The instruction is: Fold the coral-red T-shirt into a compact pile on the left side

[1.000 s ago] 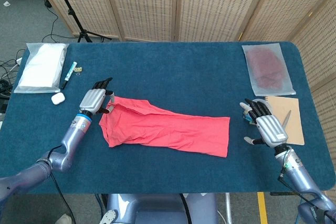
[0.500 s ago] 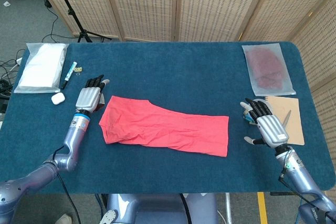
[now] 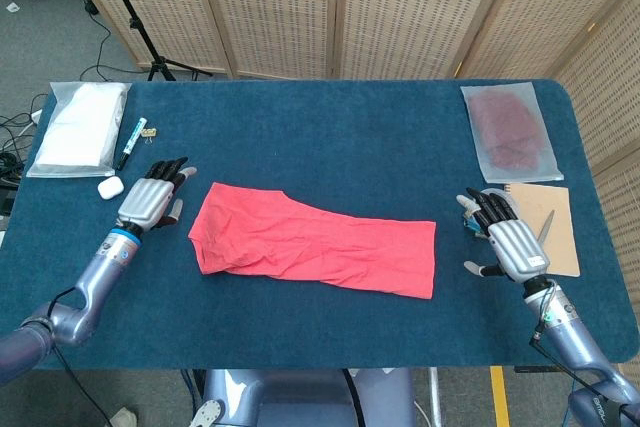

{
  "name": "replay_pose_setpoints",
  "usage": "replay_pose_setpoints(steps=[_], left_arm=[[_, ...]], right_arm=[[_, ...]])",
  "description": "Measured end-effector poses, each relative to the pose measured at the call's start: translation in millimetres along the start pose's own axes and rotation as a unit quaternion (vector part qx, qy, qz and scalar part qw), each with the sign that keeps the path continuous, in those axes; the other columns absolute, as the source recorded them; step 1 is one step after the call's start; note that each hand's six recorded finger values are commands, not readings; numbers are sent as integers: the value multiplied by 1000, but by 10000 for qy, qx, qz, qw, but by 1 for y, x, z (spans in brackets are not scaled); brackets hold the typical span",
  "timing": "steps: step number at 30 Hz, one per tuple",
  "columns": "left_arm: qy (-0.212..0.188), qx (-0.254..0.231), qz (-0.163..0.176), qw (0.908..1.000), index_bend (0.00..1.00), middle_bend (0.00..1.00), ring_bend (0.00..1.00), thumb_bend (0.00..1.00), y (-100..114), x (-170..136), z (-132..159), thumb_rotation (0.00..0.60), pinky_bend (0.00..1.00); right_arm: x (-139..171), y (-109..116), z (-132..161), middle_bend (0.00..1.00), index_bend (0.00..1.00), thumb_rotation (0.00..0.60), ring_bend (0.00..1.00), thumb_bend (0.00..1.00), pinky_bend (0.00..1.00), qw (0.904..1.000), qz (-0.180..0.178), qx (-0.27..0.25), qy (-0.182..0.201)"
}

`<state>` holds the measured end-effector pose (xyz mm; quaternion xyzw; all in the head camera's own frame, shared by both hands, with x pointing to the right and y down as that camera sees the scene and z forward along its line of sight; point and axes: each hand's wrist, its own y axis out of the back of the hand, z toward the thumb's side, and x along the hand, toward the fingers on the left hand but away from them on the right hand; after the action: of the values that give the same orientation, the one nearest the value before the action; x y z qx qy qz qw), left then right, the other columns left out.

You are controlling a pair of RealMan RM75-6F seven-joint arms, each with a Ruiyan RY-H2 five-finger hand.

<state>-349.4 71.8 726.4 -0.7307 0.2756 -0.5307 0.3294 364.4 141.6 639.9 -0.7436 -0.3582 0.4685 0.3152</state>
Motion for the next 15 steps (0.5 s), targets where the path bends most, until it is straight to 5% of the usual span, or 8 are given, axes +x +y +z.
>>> replay_pose_setpoints(steps=[4, 15], left_arm=[[-60, 292, -97, 9995, 0, 0, 0, 32, -2, -20, -10, 600, 0], [-274, 311, -206, 9989, 0, 0, 0, 73, -17, -16, 0, 600, 0]], right_arm=[[0, -1, 2, 0, 0, 600, 0, 53, 0, 10000, 5, -13, 10], [1, -2, 2, 0, 0, 600, 0, 87, 0, 10000, -5, 0, -6]])
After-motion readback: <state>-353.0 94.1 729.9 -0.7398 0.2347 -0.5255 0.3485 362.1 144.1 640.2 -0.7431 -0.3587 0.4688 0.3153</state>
